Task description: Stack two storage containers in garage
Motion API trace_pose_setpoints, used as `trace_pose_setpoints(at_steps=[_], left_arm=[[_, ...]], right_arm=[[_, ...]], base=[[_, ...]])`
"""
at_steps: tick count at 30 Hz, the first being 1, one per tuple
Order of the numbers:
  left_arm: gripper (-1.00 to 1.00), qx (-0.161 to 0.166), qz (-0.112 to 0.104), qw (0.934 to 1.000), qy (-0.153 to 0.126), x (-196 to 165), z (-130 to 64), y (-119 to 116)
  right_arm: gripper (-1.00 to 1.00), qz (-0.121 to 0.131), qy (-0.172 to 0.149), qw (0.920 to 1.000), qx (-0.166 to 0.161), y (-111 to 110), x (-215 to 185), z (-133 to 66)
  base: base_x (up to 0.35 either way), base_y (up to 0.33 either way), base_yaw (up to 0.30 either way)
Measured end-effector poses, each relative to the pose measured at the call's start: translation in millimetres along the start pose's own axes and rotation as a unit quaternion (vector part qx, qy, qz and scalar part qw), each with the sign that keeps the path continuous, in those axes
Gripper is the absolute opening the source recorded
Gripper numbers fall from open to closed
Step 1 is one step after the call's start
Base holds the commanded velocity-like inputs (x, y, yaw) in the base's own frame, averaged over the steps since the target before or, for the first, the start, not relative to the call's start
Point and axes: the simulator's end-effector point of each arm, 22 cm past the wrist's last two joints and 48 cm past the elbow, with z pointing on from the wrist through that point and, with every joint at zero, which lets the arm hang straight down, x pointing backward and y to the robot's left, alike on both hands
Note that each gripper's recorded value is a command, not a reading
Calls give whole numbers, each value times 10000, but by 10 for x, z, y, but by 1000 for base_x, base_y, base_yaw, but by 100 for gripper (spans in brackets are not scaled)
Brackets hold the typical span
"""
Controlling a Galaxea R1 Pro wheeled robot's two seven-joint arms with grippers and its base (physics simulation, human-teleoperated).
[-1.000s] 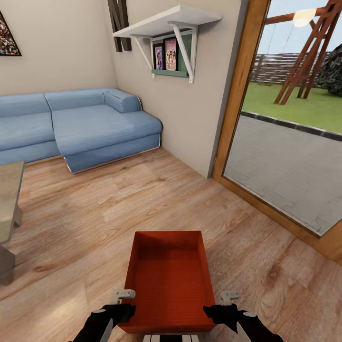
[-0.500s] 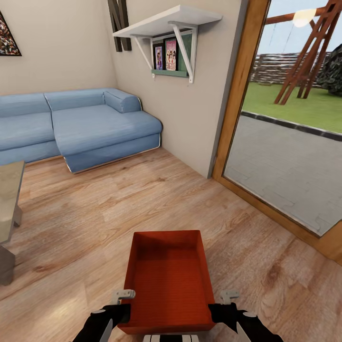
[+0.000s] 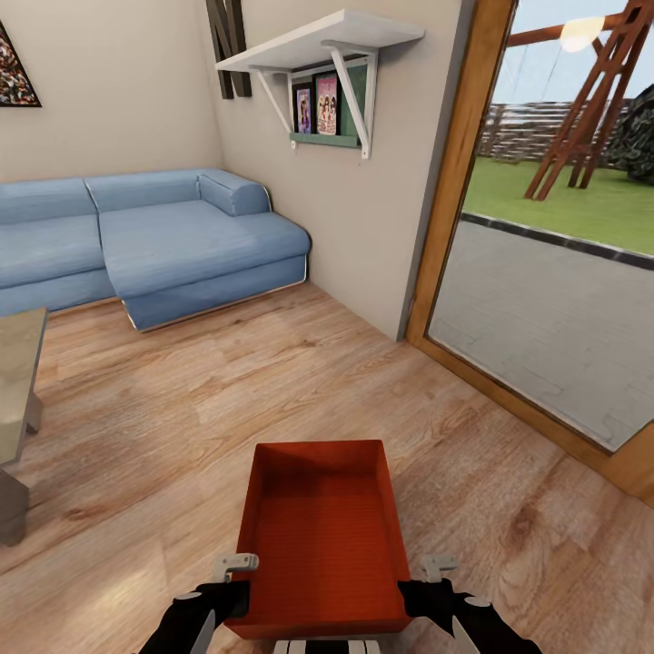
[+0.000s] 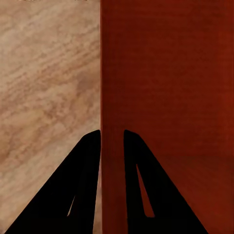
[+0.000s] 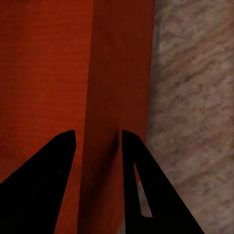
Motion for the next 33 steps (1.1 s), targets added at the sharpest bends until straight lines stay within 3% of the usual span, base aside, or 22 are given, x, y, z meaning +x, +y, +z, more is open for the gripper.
trace_pose_setpoints(at_steps=[23, 27, 33], left_arm=[[-100, -9, 9, 10000, 7, -2, -2, 16], [-100, -35, 45, 10000, 6, -6, -4, 36], [-100, -37, 50, 10000, 5, -7, -4, 38]], right_arm=[[-100, -1, 4, 10000, 5, -4, 3, -1], [-100, -352, 86, 9993, -30, 56, 31, 11], [-100, -468, 104, 9988, -6, 50, 33, 12]], base=[[0, 0, 0], [0, 0, 0], [0, 0, 0]])
